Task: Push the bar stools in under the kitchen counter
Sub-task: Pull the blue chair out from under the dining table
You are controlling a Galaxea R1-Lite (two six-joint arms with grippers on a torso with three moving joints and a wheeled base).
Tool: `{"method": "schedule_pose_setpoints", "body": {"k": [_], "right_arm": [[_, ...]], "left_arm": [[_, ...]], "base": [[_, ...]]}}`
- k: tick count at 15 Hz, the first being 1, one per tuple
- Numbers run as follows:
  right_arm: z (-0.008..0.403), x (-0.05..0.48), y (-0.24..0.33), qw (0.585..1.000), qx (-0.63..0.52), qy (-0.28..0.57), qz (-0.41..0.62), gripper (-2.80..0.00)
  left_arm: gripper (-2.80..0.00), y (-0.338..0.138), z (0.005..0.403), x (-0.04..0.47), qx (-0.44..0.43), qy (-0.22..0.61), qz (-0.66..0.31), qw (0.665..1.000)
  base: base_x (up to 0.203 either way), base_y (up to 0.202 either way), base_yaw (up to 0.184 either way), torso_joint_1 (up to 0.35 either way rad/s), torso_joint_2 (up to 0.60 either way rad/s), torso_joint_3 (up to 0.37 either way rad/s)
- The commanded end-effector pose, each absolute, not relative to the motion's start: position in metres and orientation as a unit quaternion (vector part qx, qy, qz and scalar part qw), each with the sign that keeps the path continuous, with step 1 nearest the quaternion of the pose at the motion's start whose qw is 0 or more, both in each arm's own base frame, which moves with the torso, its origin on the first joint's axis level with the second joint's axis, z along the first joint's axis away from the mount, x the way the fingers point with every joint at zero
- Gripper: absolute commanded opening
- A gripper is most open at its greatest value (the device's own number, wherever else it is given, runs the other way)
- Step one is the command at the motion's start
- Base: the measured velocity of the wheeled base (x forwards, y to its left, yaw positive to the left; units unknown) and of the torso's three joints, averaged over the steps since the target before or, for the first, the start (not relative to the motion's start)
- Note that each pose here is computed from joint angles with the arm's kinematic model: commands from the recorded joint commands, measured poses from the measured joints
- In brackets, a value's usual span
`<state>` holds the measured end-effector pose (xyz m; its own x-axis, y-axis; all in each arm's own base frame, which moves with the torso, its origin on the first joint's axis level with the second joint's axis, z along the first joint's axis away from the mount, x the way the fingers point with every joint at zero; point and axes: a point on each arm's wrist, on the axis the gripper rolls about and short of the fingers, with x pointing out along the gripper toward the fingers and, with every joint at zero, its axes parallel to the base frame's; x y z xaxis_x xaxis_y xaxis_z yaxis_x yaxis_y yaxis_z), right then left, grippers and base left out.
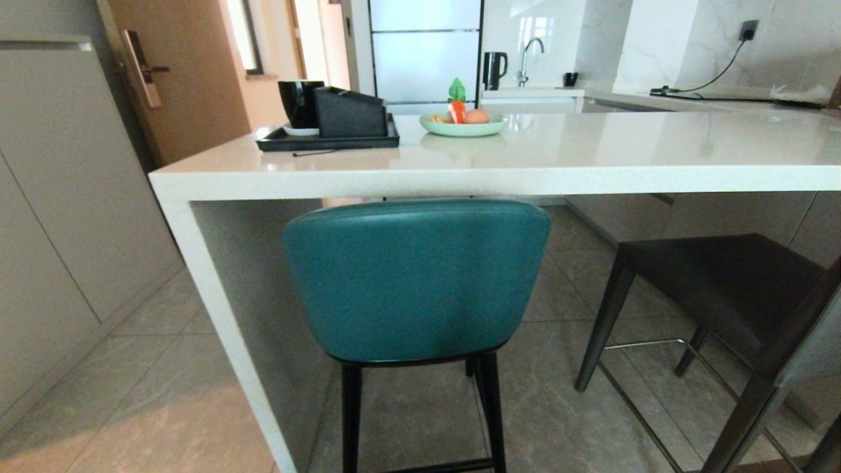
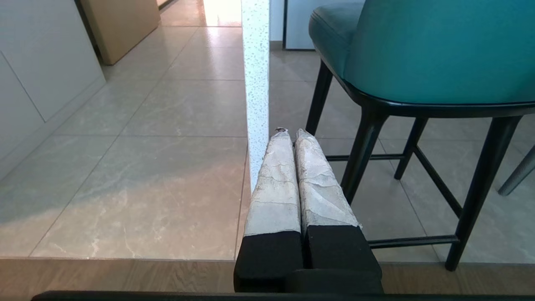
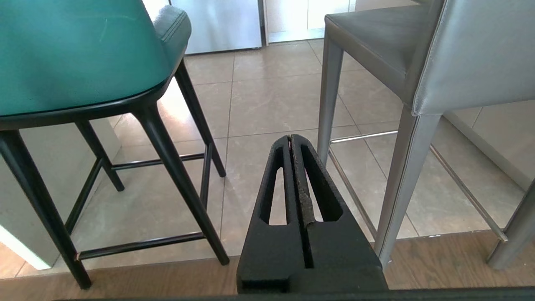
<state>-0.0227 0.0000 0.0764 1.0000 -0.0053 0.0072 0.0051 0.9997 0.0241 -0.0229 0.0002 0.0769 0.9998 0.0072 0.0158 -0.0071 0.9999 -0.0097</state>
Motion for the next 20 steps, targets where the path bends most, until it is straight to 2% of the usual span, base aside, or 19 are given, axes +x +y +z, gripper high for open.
{"method": "schedule_pose_setpoints", "body": {"k": [1, 20], "right_arm": [[0.0756, -0.0223, 0.0, 1.0, 0.012, -0.002, -0.002, -2.8], [0.0756, -0.0223, 0.0, 1.0, 0.012, -0.002, -0.002, -2.8]], "left_arm": [[-2.8, 0.0002, 0.0761, -0.0226, -0.005, -0.006, 0.004, 1.0], [-2.8, 0.0002, 0.076, -0.0226, -0.005, -0.005, 0.004, 1.0]], "base": [[0.0, 0.0, 0.0, 0.0, 0.0, 0.0], [0.0, 0.0, 0.0, 0.0, 0.0, 0.0]]}}
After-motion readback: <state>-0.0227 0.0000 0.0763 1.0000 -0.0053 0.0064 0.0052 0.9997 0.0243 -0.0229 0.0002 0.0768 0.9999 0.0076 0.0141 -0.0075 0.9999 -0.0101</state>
